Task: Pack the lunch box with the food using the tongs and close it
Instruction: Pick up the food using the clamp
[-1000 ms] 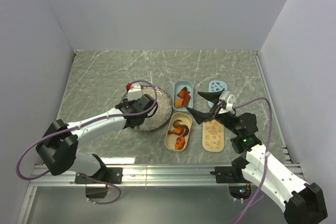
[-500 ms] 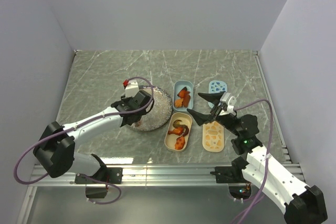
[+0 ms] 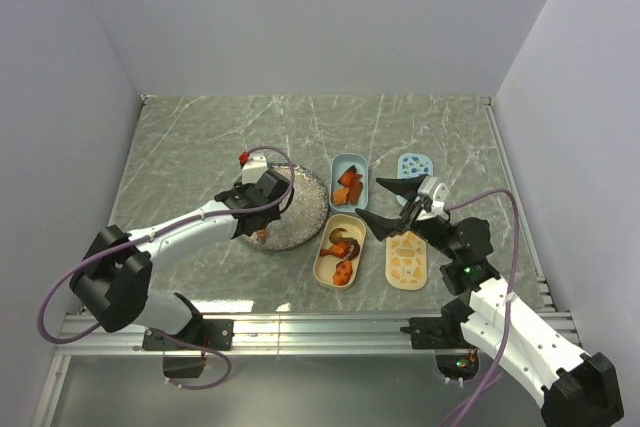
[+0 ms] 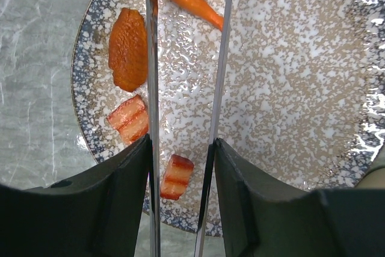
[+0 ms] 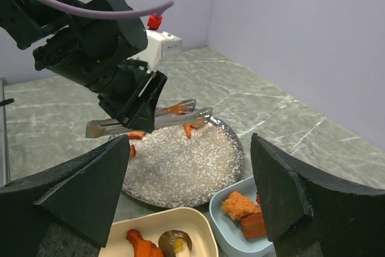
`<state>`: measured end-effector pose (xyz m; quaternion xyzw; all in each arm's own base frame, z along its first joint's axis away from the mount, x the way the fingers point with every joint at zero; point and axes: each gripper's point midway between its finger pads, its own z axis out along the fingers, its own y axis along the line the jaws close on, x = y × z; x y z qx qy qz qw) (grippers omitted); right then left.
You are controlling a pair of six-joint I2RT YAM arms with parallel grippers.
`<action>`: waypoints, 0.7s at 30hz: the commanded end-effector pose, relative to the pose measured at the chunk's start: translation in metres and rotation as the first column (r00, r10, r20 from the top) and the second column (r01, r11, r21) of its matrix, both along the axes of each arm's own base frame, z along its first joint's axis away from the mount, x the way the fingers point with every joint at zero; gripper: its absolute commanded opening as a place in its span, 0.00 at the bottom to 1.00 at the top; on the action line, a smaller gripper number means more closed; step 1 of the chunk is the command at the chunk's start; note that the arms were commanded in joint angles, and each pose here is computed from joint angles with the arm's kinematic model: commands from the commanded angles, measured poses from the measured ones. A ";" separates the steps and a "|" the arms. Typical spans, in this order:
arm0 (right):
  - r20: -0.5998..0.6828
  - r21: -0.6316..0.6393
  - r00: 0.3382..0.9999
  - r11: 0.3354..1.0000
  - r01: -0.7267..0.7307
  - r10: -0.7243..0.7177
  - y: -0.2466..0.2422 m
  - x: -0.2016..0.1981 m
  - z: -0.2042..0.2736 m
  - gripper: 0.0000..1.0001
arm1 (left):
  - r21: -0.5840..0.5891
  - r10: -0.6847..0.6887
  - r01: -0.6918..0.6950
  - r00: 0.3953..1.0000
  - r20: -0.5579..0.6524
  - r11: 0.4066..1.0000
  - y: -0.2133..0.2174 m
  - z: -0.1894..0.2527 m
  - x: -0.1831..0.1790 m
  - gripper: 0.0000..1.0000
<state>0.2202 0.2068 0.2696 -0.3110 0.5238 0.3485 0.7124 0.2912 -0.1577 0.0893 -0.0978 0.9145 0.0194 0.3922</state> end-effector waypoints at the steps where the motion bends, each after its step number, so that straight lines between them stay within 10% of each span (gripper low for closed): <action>1: 0.017 0.004 1.000 1.000 -0.004 0.004 0.000 0.000 0.004 0.88 | -0.015 0.000 0.001 0.999 0.033 1.000 -0.006 0.013 0.010 0.51; 21: 0.018 0.003 1.000 1.000 -0.002 0.002 0.000 -0.001 0.006 0.88 | 0.154 0.007 0.003 0.998 -0.060 0.988 -0.014 0.014 0.004 0.50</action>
